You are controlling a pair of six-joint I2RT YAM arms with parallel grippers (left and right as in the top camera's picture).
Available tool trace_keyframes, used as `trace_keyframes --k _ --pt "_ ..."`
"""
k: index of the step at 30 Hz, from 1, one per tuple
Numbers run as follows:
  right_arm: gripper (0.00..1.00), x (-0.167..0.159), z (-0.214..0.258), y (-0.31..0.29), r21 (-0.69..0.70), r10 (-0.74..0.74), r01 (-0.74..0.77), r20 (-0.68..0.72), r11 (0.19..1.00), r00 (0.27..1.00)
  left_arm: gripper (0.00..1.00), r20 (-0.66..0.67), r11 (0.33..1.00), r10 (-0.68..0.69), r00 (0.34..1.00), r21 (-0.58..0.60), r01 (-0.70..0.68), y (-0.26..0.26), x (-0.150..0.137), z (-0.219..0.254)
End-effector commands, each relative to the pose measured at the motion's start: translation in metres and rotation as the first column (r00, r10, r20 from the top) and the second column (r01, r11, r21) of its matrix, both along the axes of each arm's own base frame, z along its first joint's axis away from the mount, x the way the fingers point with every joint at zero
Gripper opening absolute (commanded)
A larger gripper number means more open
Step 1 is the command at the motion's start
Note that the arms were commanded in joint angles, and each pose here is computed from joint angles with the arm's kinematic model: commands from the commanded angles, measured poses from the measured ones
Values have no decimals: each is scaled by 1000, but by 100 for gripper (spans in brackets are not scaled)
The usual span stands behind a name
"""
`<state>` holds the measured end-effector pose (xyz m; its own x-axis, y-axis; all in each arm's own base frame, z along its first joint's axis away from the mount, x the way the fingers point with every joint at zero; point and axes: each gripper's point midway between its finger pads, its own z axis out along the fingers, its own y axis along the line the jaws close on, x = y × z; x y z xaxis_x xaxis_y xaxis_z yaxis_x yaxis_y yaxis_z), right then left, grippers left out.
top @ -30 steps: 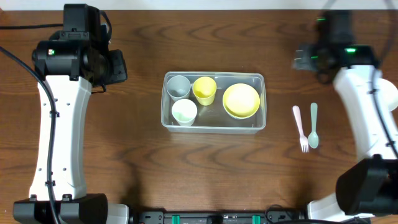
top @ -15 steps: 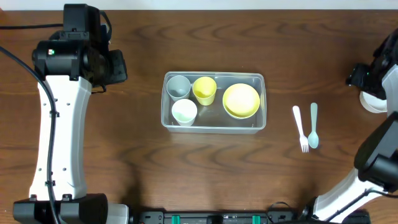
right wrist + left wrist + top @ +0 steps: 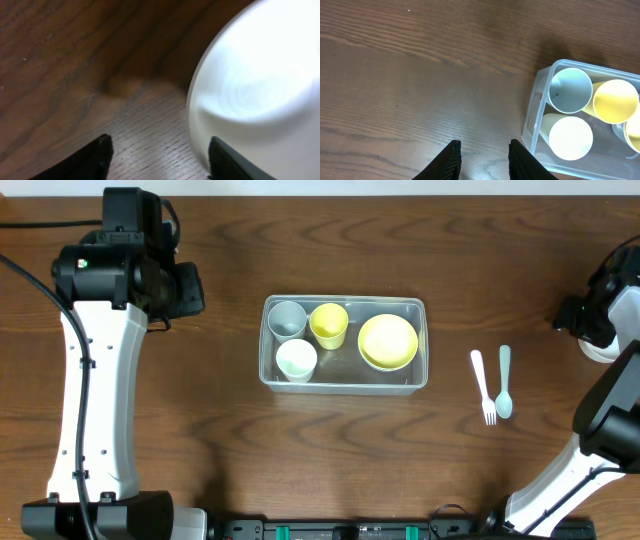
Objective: Pack container
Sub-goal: 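Move the right gripper to the white bowl and grasp it, then stack the white bowl onto the yellow bowl, release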
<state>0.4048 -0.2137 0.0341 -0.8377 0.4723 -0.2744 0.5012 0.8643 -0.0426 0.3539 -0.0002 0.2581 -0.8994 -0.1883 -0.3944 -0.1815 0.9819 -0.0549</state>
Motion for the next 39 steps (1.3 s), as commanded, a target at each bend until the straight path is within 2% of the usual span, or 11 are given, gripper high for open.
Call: trace_keyframes --k 1,4,9,11,13,20,25,36,39 --pt "59 3 -3 6 49 27 -28 16 998 1000 33 -13 1000 11 1000 -11 -11 0 -1 -4" --pt "51 3 -3 10 68 40 -41 16 997 999 33 -13 1000 11 1000 -11 -11 0 -1 -4" --pt "48 3 -3 11 69 42 -43 13 997 999 33 -13 1000 11 1000 -11 -11 0 -1 -4" --pt "49 2 -4 12 70 42 -42 11 997 999 33 -13 1000 11 1000 -11 -11 0 -1 -4" --pt "57 1 -4 10 61 39 -39 5 997 999 33 -13 1000 11 1000 -11 -11 0 -1 -4" --pt "57 -4 -5 1 21 21 -21 -21 1000 1000 33 -12 1000 11 1000 -11 -11 0 -1 -4" --pt "50 -6 -7 1 24 19 -18 -26 1000 999 33 -13 1000 10 1000 -11 -10 0 -1 -4" --pt "19 -18 -20 -3 31 1 1 -69 1000 998 33 -13 1000 10 1000 -11 -10 0 -1 -4" --pt "14 -19 -21 -5 31 -2 4 -69 1000 998 33 -13 1000 10 1000 -11 -10 0 -1 -4"
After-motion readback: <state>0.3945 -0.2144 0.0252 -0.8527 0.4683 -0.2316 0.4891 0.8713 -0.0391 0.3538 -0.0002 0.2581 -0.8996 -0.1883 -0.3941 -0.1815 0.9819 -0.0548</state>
